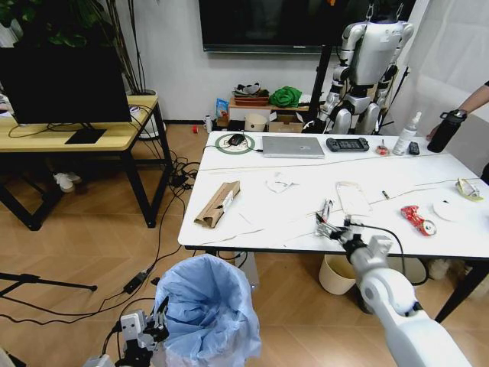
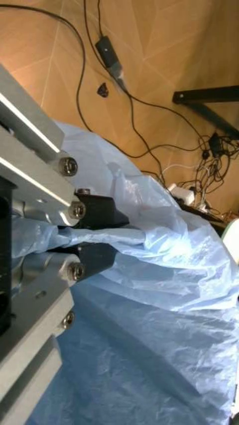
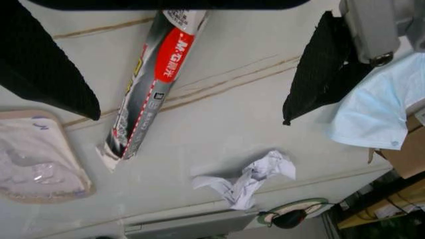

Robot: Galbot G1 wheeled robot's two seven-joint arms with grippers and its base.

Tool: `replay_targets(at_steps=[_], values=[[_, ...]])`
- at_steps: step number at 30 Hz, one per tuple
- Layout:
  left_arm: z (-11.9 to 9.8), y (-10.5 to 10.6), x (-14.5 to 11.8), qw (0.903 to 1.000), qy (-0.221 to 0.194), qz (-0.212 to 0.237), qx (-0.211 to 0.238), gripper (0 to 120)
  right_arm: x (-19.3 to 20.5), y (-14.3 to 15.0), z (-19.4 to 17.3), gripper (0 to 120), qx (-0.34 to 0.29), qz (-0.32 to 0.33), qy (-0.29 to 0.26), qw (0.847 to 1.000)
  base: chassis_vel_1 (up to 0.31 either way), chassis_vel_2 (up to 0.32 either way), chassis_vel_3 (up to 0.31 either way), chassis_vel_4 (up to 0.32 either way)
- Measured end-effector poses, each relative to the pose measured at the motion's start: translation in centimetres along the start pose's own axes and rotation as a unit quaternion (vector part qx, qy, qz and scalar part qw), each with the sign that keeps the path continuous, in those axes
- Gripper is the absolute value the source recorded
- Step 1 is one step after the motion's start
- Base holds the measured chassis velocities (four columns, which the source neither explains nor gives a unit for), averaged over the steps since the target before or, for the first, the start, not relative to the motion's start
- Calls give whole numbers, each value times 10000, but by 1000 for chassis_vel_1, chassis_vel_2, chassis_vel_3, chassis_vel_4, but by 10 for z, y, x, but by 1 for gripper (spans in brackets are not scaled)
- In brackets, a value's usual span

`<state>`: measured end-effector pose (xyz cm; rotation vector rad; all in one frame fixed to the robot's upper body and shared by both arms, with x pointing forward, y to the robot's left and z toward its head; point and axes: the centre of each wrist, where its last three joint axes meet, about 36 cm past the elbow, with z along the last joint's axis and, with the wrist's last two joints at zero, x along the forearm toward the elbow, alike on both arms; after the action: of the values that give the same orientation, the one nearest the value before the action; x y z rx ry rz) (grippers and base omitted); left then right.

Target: Pick up the trash bin and place the trash from the table into it.

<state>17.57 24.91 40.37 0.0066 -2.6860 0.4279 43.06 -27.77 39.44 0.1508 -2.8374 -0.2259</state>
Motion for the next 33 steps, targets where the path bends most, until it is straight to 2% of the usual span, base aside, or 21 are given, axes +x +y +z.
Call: replay_targets(at_steps=[6, 11, 13, 18, 20, 26, 28, 31, 33], values=[[-3, -1, 1, 10000, -42, 2, 3, 0, -14, -2, 15, 98, 169, 215, 412, 9988, 0, 0, 0, 0], [-3, -1, 0, 10000, -58, 14, 3, 0, -11, -5, 20, 74, 233, 305, 526, 9979, 0, 0, 0, 0], [-2, 0, 0, 10000, -53, 13, 5, 0, -11, -5, 20, 72, 240, 307, 527, 9978, 0, 0, 0, 0], [-2, -1, 0, 10000, -55, -21, 7, 0, -10, -5, 23, 50, 283, 338, 512, 9977, 0, 0, 0, 0], [-3, -1, 0, 10000, -62, -15, 4, 0, -10, -5, 23, 47, 284, 341, 515, 9977, 0, 0, 0, 0], [-5, -1, 0, 10000, -69, 16, -5, 0, -7, -6, 23, 20, 283, 348, 512, 9977, 0, 0, 0, 0], [-5, -2, 0, 10000, -64, 29, -1, 0, -6, -6, 23, 19, 288, 348, 511, 9977, 0, 0, 0, 0], [-4, -4, 0, 9999, -36, 83, 70, 0, 5, -10, 24, 3, 278, 286, 353, 9986, 0, 0, 0, 0], [-4, -4, 0, 9999, -37, 73, 120, 0, 9, -11, 24, 0, 262, 260, 267, 9990, 0, 0, 0, 0]])
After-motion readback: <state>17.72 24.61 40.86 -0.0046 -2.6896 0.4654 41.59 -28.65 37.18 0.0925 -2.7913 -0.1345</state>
